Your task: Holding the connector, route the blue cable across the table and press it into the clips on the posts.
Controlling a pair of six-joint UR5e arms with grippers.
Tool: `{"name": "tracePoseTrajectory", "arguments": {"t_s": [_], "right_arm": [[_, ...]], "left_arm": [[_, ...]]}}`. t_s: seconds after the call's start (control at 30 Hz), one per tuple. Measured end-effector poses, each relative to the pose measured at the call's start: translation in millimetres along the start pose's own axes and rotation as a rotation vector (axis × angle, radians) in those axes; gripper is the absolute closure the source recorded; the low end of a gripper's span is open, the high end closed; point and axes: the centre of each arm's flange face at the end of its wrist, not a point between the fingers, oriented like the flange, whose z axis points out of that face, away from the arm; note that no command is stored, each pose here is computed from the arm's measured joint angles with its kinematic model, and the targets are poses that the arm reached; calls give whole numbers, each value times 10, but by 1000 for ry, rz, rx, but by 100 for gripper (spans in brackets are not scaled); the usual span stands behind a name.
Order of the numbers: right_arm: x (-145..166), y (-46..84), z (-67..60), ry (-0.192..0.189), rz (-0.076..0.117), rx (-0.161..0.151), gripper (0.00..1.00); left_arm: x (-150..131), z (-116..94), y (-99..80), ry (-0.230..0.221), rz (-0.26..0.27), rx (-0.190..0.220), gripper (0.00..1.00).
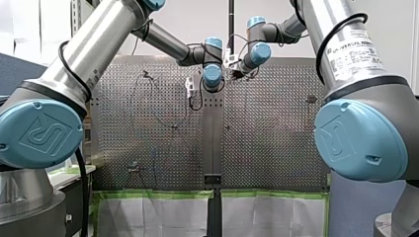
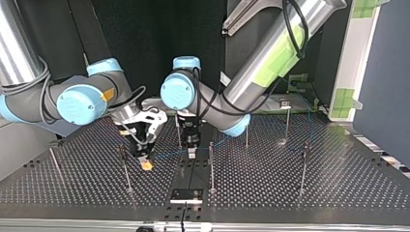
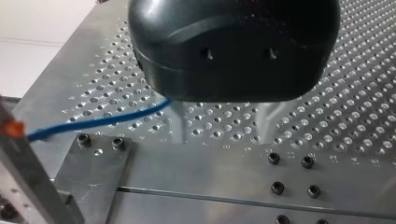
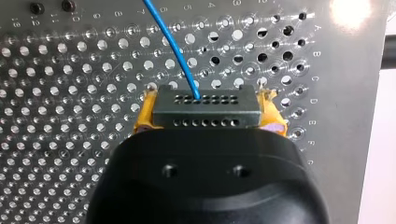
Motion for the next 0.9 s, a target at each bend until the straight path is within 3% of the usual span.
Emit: {"name": "tracePoseTrajectory", "arguments": {"t_s": [0.03, 0.07, 0.33, 0.57, 0.77, 0.9], "right_arm": [[-2, 0, 0, 0, 1, 0, 100], [-2, 0, 1, -1, 1, 0, 100], [-49, 5, -5, -15, 15, -1, 100], [-245, 28, -36, -56, 22, -8, 100], [-462, 69, -78, -100, 19, -16, 100], [-619, 94, -113, -131, 6, -20, 100]], "left_arm": [[-1, -8, -3, -1, 1, -5, 85], [-2, -17, -7, -1, 2, -9, 100], [36, -118, -27, 28, -19, -29, 100], [73, -303, -26, 65, -26, -49, 100], [-28, -395, 51, 44, -71, -36, 100], [-117, -457, 97, 21, -99, -13, 100]]}}
